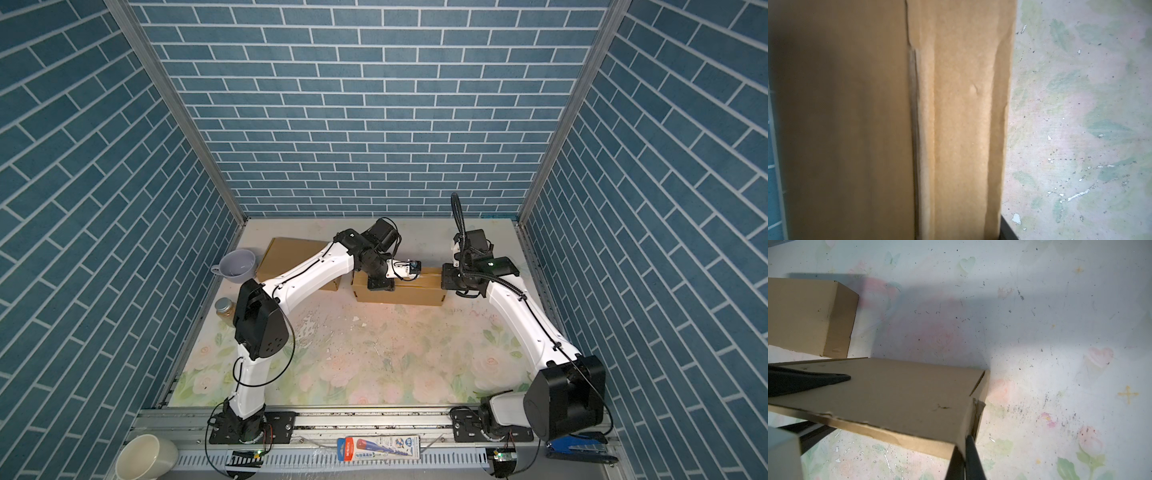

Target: Fold the paper box

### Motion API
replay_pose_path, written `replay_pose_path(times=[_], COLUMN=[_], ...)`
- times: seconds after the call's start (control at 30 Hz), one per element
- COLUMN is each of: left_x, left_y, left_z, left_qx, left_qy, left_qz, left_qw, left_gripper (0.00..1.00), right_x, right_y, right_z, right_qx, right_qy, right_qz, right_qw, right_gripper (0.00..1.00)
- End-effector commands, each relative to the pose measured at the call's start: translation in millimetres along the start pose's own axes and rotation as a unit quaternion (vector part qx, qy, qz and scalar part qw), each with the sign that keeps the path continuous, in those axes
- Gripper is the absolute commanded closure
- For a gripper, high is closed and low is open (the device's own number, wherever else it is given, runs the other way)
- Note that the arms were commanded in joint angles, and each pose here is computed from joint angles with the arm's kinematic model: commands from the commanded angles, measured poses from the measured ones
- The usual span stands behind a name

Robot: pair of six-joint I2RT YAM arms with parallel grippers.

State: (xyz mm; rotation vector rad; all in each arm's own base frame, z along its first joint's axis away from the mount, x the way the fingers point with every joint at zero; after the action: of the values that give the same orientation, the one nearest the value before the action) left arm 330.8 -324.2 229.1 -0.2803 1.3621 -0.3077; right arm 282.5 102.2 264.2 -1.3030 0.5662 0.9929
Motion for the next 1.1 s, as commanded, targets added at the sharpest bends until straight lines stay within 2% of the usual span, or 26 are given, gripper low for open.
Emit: replay_pose_path(times=[0.0, 0.17, 0.3, 0.67, 0.8, 0.93, 1.07], left_x=[10.2, -7.9, -26.3, -67.2, -95.5, -135.7, -157.7], left_y=[20.4, 16.0, 12.0, 1.8, 8.2, 38.0, 78.2], left_z=[-13.6, -12.7, -11.5, -10.3, -6.7, -0.5, -6.1], left_qx=[-0.023, -0.021, -0.023, -0.038, -0.085, -0.192, -0.284], left_qy=[0.037, 0.017, -0.005, -0.078, -0.131, -0.177, -0.137], left_qz=[0.064, 0.051, 0.034, -0.047, -0.090, -0.143, -0.192], left_qw=[0.997, 0.998, 0.999, 0.995, 0.984, 0.955, 0.929], left_gripper=[0.47, 0.37, 0.32, 0.32, 0.32, 0.36, 0.39], right_x=[8.9, 8.7, 9.0, 8.5, 9.5, 9.9, 10.1], right_y=[8.0, 7.7, 7.3, 8.6, 9.0, 9.7, 9.6], right_z=[-4.8, -5.1, -4.8, -4.8, -6.1, -6.2, -6.2], right_qx=[0.010, 0.012, 0.014, 0.019, 0.022, 0.025, 0.026], right_qy=[0.026, 0.029, 0.028, 0.030, 0.037, 0.037, 0.036], right_qz=[0.021, 0.022, 0.022, 0.025, 0.029, 0.031, 0.030], right_qw=[0.999, 0.999, 0.999, 0.999, 0.999, 0.999, 0.999], right_gripper=[1.00, 1.00, 1.00, 1.00, 1.00, 1.00, 1.00])
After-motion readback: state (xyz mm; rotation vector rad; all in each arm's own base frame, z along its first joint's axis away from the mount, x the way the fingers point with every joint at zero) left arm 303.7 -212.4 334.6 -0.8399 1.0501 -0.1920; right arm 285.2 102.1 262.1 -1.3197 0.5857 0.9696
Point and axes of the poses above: each gripper's point midway between its finger pads, its own x axis out along the fingers, its own z axis along the line the jaws close on, y = z × x, the point moved 9 cm from there along -x, back along the fingers, and after that the axes turned 2 degrees about -x, right-handed, at the moved point
